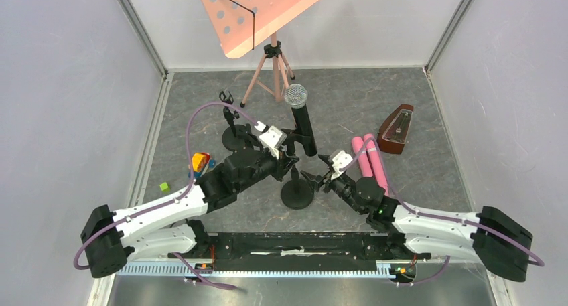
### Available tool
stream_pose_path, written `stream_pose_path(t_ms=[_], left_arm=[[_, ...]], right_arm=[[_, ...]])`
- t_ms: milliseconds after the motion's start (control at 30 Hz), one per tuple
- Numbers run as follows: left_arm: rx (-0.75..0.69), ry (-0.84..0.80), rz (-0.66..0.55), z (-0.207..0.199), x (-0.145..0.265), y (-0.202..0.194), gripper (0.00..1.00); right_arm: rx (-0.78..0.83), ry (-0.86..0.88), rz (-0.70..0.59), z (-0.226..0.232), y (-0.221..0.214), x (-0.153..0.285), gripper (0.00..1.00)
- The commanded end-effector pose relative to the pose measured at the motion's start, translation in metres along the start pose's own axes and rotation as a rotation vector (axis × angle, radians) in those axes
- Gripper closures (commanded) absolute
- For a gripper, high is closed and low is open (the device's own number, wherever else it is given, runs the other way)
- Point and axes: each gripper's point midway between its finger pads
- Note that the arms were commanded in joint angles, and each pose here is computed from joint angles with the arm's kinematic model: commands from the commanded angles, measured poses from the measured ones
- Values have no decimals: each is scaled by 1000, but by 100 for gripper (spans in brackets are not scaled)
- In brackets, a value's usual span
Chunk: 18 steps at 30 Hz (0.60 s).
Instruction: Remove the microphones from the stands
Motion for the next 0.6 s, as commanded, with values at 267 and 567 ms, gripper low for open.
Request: stream_pose_path(t_ms=[267, 567], left_arm=[[-149, 102, -115, 1, 9, 24, 98], [-158, 58, -138, -17, 4, 13, 66]], right_arm=[[11, 25, 0, -1, 46, 27, 18], [-148, -85, -185, -22, 96, 51, 16]])
Point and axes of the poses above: each gripper's point midway between its finger pads, its own x axis back along the fingers, its own z axis along the line the jaws close on, y = z × x, and after that the axes turned 8 degrees about -x, right-handed
